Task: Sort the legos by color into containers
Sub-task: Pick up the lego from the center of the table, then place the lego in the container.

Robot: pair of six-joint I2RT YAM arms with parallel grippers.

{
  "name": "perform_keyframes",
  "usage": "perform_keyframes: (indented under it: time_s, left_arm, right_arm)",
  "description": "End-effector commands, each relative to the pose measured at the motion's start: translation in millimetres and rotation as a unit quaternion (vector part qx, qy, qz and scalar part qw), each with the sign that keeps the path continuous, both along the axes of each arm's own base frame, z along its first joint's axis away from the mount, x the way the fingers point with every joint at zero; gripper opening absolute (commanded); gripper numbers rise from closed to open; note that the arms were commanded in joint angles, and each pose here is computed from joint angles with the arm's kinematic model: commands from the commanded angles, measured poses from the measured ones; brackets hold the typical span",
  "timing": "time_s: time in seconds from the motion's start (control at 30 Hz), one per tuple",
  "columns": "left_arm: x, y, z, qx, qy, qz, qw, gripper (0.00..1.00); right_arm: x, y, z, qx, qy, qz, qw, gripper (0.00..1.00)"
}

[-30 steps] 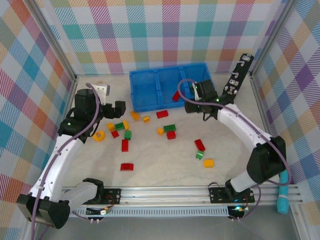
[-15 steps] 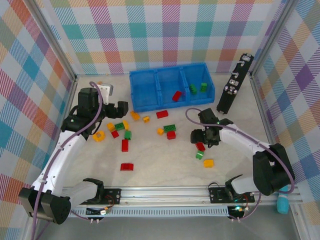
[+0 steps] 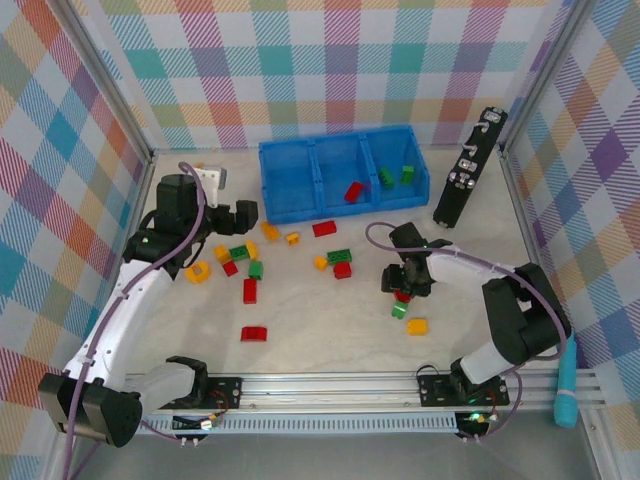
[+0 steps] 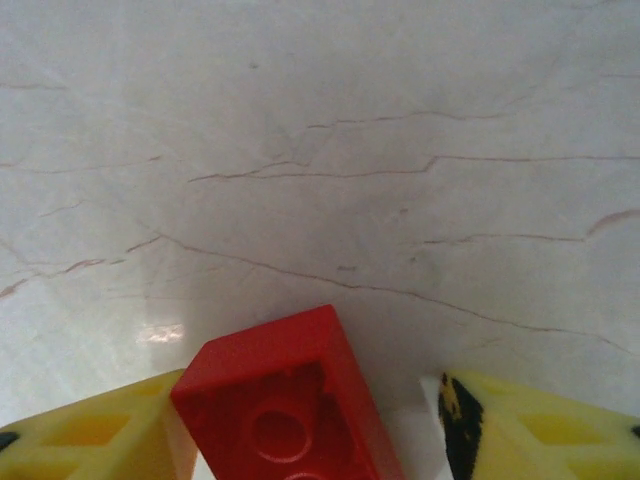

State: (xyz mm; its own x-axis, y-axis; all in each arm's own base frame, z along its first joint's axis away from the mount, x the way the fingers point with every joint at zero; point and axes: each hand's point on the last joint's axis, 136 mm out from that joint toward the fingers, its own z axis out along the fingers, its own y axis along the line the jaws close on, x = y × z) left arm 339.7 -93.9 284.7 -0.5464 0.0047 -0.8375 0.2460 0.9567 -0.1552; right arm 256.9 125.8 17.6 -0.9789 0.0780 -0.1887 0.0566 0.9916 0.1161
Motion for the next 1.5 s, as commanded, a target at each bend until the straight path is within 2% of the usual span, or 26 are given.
perform_keyframes:
  time_s: [0.0, 0.2, 0.33, 0.47, 0.73, 1.03, 1.23, 1.47]
  left_arm:
    - [1, -1, 6, -0.01, -0.008, 0.002, 1.0, 1.0]
    - [2, -2, 4, -0.012, -0.006, 0.002, 1.0, 1.0]
    - [2, -1, 5, -0.011, -0.007, 0.002, 1.0, 1.0]
    - [0, 0, 5, -0.008, -0.008, 0.003, 1.0, 1.0]
    - [-7, 6, 5, 0.007, -0.015, 0.01, 1.0, 1.0]
    - [-24, 18, 15, 0.023, -0.023, 0.024, 0.999, 1.0]
    - [-38, 23, 18, 0.026, -0.02, 0.031, 0.999, 1.0]
    - [-53, 30, 26, 0.022, -0.022, 0.045, 0.999, 1.0]
  right_arm:
    - [0, -1, -6, -0.002, 0.01, -0.007, 1.0, 0.58]
    - [-1, -4, -7, -0.014, 0.016, -0.01, 1.0, 0.43]
    - [9, -3, 7, -0.021, 0.001, -0.001, 1.0, 0.4]
    - [32, -2, 40, -0.037, -0.036, 0.022, 0.998, 0.38]
    - [112, 20, 140, -0.058, -0.164, 0.091, 0.981, 0.37]
    - [222, 78, 232, -0.013, -0.329, 0.129, 0.936, 0.36]
    - [280, 118, 242, 0.031, -0.39, 0.137, 0.91, 0.35]
    - [319, 153, 210, 0.065, -0.389, 0.16, 0.905, 0.36]
